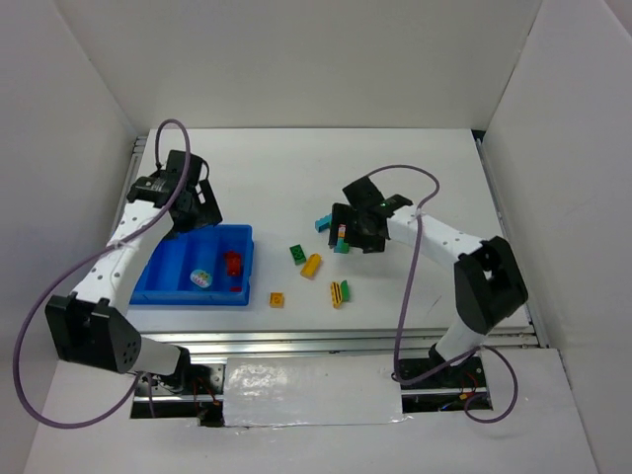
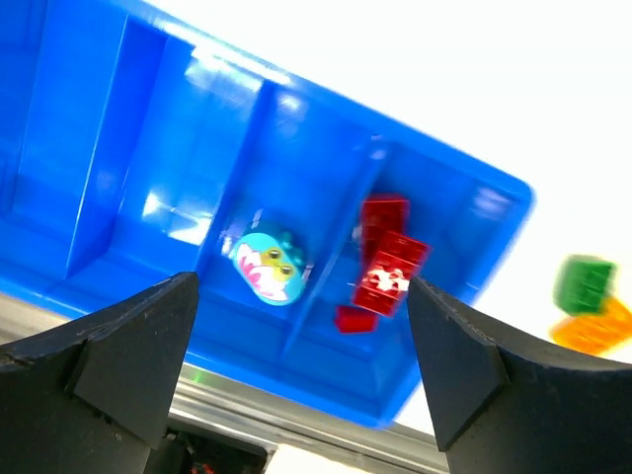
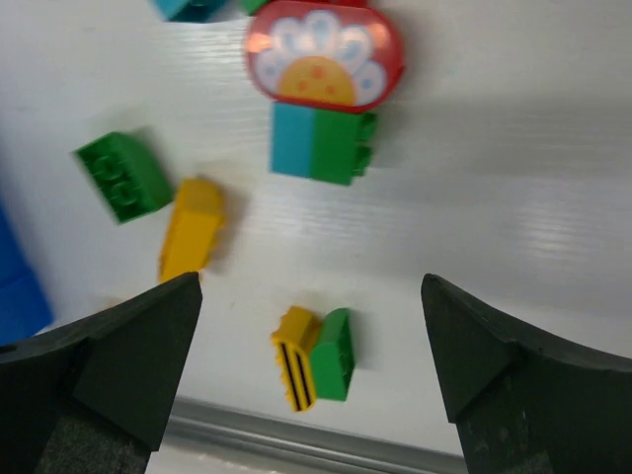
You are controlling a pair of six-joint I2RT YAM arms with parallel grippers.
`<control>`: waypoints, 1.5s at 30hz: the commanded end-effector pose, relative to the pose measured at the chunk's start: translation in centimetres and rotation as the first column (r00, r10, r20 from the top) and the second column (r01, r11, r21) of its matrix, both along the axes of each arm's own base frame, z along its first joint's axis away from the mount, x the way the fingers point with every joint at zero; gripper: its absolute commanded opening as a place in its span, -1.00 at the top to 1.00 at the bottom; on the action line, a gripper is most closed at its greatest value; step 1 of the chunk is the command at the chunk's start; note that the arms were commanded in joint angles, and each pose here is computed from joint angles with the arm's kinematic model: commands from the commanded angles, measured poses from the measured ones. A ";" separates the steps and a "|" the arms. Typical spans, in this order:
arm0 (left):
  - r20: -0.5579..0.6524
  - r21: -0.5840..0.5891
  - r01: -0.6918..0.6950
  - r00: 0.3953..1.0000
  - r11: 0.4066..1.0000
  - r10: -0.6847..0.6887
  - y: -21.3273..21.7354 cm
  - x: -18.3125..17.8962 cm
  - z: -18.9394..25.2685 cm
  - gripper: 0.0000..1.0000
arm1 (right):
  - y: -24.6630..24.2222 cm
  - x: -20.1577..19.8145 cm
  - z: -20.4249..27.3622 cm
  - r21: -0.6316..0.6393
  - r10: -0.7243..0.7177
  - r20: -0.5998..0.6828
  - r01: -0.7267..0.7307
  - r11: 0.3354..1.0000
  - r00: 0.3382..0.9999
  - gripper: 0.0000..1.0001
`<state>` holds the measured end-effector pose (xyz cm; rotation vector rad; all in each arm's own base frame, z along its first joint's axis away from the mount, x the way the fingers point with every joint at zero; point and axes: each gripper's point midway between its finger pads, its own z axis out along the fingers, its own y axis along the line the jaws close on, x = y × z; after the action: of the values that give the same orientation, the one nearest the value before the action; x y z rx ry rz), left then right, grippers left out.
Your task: Sort the legos into containers by color
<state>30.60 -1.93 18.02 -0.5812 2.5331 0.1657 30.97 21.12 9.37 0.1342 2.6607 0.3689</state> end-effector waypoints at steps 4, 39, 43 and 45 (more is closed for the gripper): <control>0.142 -0.073 0.116 0.984 0.991 -0.105 -1.4 -1.0 5.7 -0.99 | -0.9 3.3 -0.3 -0.159 -0.043 0.047 0.050 0.986 0.998 -0.99; 0.282 -0.424 0.479 0.876 0.769 -0.390 -10.8 -3.2 8.1 -0.98 | 5.2 -3.5 6.1 0.050 0.288 0.227 -0.307 0.950 0.930 0.89; 0.357 -0.525 0.581 0.813 0.622 -0.459 -16.3 -3.8 10.0 -0.99 | 8.0 -6.9 12.0 0.193 0.397 0.401 -0.500 0.844 0.825 0.90; 0.384 -0.574 0.608 0.791 0.549 -0.475 -18.5 -4.1 10.8 -0.97 | 8.3 -8.5 14.7 0.218 0.425 0.469 -0.568 0.794 0.774 0.90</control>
<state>26.87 -15.91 25.68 -0.1097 2.4796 -0.7654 24.54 27.52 20.42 -0.3543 2.3094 0.7437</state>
